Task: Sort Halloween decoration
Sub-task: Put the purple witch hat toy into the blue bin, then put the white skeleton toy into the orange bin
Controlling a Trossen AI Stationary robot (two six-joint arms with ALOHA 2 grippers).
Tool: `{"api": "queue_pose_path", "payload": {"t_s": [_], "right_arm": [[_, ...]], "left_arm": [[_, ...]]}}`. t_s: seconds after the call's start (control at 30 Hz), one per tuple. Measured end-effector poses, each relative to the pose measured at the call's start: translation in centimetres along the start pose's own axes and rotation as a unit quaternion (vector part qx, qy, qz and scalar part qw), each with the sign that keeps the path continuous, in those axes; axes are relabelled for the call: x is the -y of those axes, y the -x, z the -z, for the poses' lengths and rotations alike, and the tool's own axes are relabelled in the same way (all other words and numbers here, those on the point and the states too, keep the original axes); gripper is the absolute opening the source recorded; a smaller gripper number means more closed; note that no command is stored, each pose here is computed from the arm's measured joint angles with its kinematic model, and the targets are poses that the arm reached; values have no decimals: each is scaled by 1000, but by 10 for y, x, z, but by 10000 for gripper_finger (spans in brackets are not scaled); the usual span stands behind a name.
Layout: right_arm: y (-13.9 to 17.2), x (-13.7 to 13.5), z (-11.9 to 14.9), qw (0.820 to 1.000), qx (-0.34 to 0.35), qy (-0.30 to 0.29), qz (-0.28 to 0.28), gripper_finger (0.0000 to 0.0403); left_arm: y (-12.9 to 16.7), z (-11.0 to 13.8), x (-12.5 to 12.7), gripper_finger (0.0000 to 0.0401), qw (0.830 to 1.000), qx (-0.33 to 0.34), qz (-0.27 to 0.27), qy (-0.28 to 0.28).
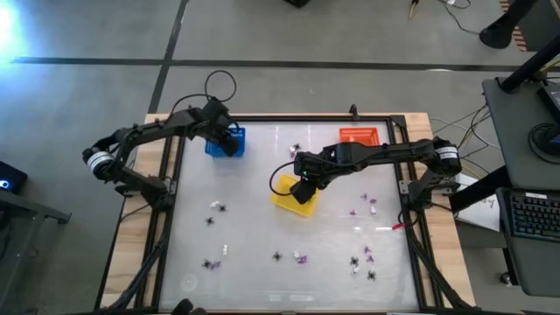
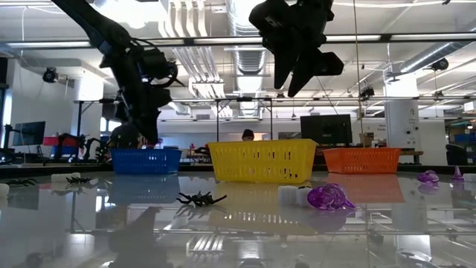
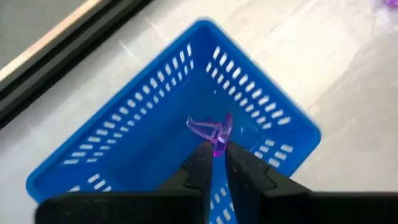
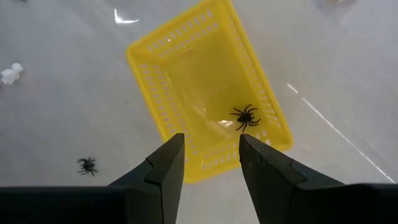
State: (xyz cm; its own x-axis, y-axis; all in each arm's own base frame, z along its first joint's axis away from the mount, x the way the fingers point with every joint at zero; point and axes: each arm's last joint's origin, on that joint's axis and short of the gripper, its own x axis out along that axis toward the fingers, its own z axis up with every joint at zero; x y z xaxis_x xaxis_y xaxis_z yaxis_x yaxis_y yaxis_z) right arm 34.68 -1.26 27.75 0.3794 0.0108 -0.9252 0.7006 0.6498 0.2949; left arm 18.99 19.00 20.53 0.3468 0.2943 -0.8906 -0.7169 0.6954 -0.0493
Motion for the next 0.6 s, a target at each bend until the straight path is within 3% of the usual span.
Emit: {"api": "queue_pose_path", "payload": {"t_s": [0.3,0.6], "right_arm": [[0,1,-1,1000,8,-2,7,146],[0,3,-9,999,38,18,8,146]], "left_arm": [[2,7,0,91,999,-36,-2,-25],[34,7,1,103,998,-23,0,-63]]}}
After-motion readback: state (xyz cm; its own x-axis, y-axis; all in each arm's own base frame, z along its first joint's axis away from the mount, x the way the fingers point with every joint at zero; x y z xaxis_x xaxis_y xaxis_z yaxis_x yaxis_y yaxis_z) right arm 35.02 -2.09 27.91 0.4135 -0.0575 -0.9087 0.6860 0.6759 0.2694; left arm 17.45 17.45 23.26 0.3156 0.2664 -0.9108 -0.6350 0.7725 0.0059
